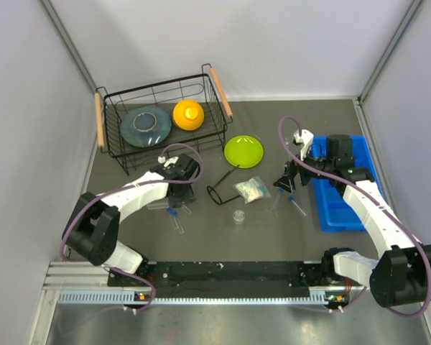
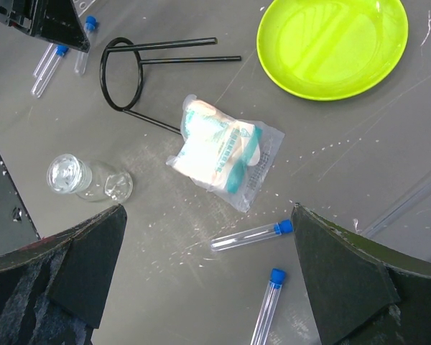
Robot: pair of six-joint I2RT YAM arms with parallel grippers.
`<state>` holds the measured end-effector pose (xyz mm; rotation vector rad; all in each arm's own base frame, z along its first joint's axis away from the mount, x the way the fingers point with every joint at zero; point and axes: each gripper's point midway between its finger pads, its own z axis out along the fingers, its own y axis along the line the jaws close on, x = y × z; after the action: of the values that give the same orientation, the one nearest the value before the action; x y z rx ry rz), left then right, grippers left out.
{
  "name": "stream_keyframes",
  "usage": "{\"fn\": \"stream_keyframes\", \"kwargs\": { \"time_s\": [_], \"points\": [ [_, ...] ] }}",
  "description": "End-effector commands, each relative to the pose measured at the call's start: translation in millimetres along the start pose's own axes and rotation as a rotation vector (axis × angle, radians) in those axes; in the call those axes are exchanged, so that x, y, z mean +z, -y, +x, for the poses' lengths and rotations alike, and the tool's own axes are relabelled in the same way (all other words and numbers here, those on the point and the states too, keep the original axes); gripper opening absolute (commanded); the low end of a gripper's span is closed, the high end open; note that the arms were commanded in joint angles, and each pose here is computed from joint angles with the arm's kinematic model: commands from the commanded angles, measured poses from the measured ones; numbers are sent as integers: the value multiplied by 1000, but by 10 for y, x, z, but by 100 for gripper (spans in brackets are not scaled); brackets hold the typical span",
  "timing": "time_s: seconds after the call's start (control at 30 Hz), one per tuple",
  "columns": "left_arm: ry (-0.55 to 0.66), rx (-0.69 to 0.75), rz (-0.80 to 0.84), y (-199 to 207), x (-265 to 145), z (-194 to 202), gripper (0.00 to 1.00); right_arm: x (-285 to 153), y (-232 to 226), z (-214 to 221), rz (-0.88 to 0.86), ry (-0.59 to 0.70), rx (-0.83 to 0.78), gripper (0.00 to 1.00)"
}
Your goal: Organize the chemistry lab equipment
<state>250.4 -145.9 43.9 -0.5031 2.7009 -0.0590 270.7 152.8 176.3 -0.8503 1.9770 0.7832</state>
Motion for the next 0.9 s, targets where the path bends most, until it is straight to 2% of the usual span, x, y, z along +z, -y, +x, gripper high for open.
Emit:
{"fn": "stream_keyframes", "kwargs": {
  "time_s": [0.0, 0.47, 0.63, 0.77, 0.87],
  "points": [
    [-8, -27, -62, -103, 77, 79, 45, 2, 26, -176, 6, 40, -50, 99],
    [-57, -11, -97, -125, 247, 193, 33, -3, 52, -174, 22, 36, -56, 99],
    [-73, 3, -90, -112, 290, 231, 24, -6, 61, -172, 28, 33, -57, 99],
    [-59, 12, -69, -99, 260, 212, 19, -19, 79, -183, 39, 34, -62, 99],
    [-3, 62, -26, -43, 145, 111, 17, -26, 66, -188, 37, 36, -71, 99]
  ]
}}
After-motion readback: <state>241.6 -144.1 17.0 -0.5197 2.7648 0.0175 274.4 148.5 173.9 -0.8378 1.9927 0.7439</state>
